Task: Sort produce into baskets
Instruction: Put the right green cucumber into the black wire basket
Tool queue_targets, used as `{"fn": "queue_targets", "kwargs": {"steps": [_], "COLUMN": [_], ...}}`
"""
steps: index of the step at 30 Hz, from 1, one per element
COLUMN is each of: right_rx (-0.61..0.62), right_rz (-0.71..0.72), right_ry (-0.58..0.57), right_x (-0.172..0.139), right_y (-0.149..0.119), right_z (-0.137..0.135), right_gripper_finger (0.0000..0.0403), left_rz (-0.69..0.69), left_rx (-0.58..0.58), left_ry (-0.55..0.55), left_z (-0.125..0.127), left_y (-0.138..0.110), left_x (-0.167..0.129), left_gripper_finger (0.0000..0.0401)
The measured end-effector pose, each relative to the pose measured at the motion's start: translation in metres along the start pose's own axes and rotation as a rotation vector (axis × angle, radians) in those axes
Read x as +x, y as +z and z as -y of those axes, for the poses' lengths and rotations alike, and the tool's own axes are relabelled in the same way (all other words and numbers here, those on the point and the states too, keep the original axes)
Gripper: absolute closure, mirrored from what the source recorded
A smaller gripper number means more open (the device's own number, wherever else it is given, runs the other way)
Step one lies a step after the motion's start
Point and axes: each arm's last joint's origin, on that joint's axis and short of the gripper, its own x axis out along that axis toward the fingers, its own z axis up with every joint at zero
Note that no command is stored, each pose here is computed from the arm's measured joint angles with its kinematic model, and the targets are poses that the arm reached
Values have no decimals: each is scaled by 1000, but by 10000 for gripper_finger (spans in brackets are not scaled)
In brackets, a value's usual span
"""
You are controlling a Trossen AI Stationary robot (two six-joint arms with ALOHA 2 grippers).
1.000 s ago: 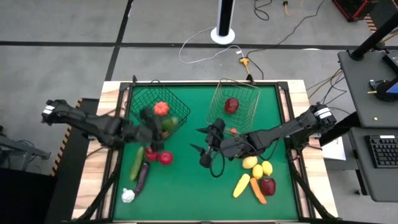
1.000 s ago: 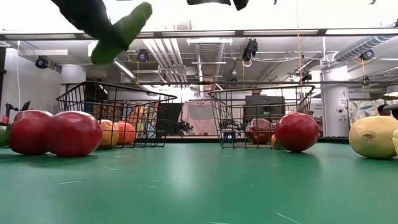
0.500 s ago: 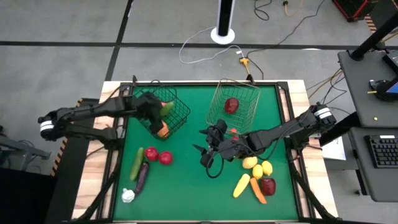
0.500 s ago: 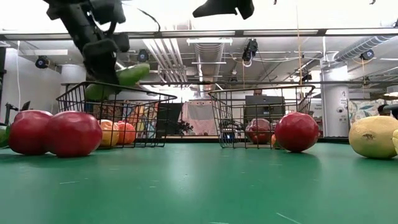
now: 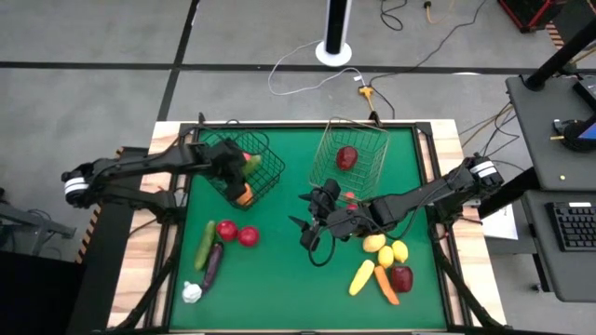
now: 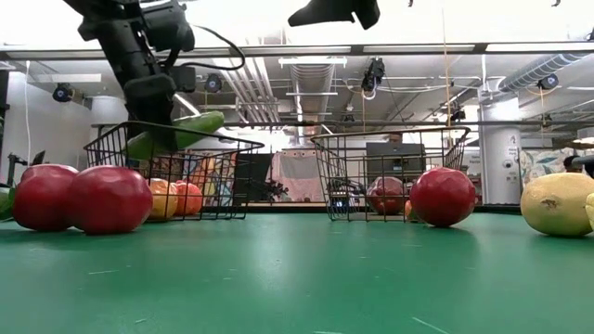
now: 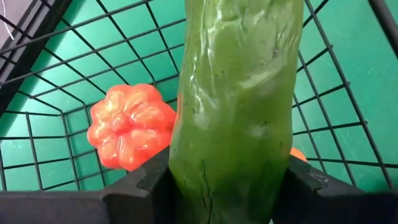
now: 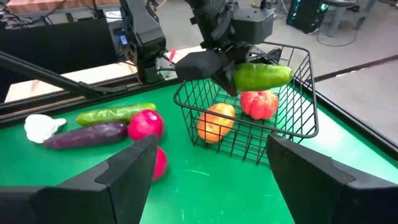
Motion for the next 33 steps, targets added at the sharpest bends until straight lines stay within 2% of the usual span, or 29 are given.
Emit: {"fn": "queue_targets", "kwargs": {"steps": [9,18,33], "right_rx": [7,40,61], "right_rz": [0,-3,-8], "right_ry": [0,-1,-3], "right_x": [0,0,1], "right_y": [0,-1,-4], "right_z": [0,0,0], "right_gripper_finger": [92,96,96], "left_rz": [-23,15,-5], "left_rx": [6,-1,-2], "left_ry": [19,46,44], "left_z": [1,1,2], "left_y": [2,8,8], "left_x": [9,14,18], "left_gripper_finger": [225,210,209]}}
